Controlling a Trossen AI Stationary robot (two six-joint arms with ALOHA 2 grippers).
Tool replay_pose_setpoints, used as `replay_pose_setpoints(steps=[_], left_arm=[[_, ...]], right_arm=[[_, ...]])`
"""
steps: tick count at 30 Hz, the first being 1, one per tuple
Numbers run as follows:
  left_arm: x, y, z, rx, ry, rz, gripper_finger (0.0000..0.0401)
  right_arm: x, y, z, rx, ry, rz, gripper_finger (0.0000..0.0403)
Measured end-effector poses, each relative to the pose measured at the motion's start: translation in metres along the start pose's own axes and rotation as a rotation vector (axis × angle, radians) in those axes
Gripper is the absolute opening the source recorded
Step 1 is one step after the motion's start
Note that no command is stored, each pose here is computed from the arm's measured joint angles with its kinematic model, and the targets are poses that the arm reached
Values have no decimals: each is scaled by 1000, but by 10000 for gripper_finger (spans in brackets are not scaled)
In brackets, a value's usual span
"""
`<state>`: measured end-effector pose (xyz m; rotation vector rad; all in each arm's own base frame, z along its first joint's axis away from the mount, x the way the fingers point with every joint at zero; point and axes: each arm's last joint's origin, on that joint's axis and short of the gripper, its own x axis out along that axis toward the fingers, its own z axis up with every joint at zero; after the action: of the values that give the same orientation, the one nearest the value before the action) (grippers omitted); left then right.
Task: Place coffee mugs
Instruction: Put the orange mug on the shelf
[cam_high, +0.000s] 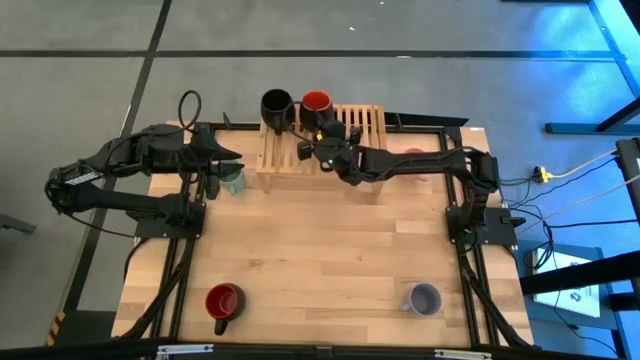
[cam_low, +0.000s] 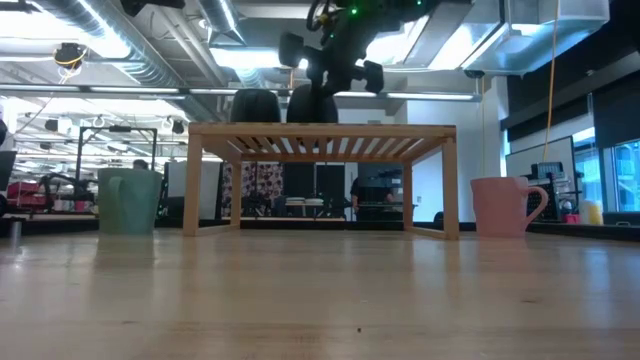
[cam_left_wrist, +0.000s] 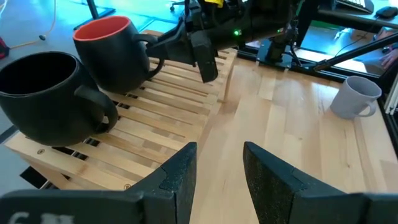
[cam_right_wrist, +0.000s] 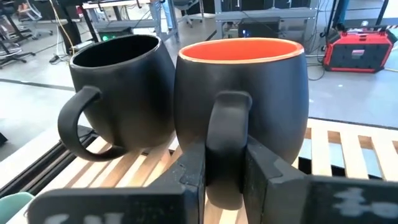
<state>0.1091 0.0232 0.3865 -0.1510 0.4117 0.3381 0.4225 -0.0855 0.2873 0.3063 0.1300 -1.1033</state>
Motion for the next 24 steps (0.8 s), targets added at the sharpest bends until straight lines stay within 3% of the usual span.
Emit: replay_pose_setpoints(steps=[19, 24], left_arm=[[0, 0, 0, 0, -3, 11, 126], [0, 0, 0, 0, -2, 11, 126]], right_arm=[[14, 5, -13, -15, 12, 42, 51], [13, 5, -14, -21, 16, 39, 109]])
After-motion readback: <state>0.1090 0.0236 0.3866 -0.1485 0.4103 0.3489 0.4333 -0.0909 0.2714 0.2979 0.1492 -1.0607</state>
